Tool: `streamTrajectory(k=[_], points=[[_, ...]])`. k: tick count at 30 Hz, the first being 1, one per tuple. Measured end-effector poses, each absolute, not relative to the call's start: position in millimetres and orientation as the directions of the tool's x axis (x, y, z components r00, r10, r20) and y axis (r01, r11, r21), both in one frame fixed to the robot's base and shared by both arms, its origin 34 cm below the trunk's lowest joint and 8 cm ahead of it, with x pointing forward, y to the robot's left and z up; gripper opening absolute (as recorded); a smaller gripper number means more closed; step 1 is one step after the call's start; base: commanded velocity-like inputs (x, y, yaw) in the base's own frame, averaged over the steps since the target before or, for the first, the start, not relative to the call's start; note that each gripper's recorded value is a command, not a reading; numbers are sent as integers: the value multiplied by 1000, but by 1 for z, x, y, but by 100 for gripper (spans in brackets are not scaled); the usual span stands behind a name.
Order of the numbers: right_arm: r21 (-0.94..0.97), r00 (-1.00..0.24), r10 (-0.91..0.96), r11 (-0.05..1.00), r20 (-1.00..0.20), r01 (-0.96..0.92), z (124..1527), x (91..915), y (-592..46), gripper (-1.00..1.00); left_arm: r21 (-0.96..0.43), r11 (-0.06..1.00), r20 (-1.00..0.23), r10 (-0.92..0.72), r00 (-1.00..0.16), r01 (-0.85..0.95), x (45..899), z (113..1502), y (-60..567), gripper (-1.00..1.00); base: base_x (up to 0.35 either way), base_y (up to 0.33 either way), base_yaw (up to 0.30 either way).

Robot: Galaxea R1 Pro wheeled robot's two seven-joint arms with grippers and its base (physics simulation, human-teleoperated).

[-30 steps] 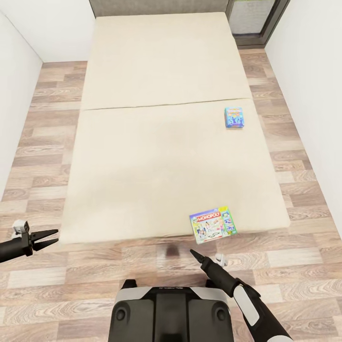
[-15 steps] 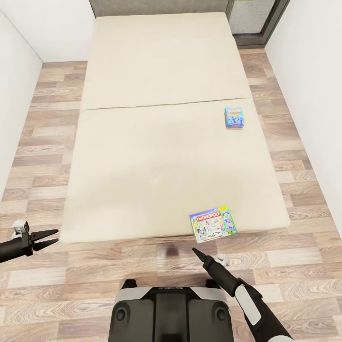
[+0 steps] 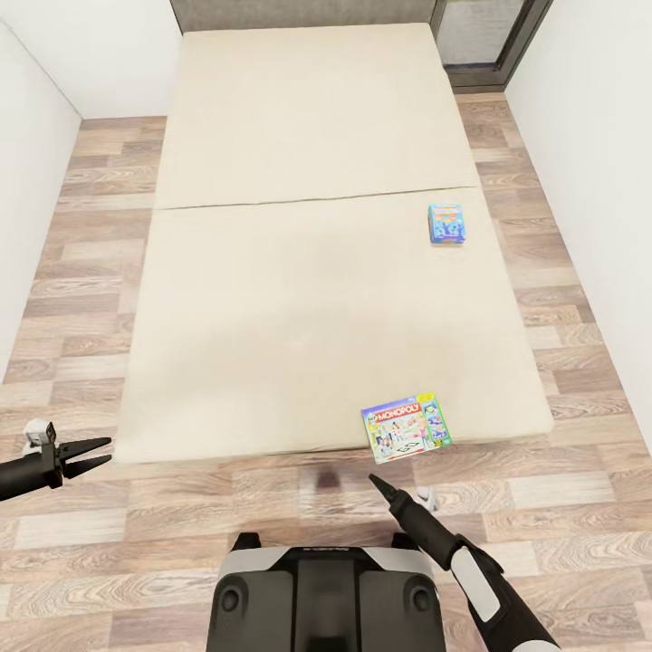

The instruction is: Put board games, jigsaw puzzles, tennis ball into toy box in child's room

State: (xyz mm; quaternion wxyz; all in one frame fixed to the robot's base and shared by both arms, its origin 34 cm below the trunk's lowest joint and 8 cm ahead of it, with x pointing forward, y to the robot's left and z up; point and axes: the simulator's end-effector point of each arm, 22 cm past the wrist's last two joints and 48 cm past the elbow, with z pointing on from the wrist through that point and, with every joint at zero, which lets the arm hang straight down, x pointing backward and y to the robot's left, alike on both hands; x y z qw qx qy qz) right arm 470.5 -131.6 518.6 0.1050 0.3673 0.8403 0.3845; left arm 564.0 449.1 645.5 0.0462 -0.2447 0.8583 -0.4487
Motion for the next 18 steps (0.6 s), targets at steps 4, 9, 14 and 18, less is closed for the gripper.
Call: streamTrajectory(k=[4, 9, 14, 18], points=[[755, -702, 703, 398, 114, 521, 525, 473, -129, 100, -793, 477, 140, -462, -876, -378, 564, 646, 449, 100, 0, 0, 0], [782, -699, 706, 368, 118, 503, 532, 477, -127, 100, -793, 478, 139, -462, -876, -378, 564, 646, 449, 100, 0, 0, 0], [794, -697, 707, 354, 119, 495, 535, 478, -126, 100, -793, 478, 139, -461, -876, -377, 564, 646, 449, 100, 0, 0, 0], [796, -692, 712, 349, 118, 494, 536, 479, -128, 100, -793, 478, 139, -461, -876, -377, 564, 646, 449, 100, 0, 0, 0]])
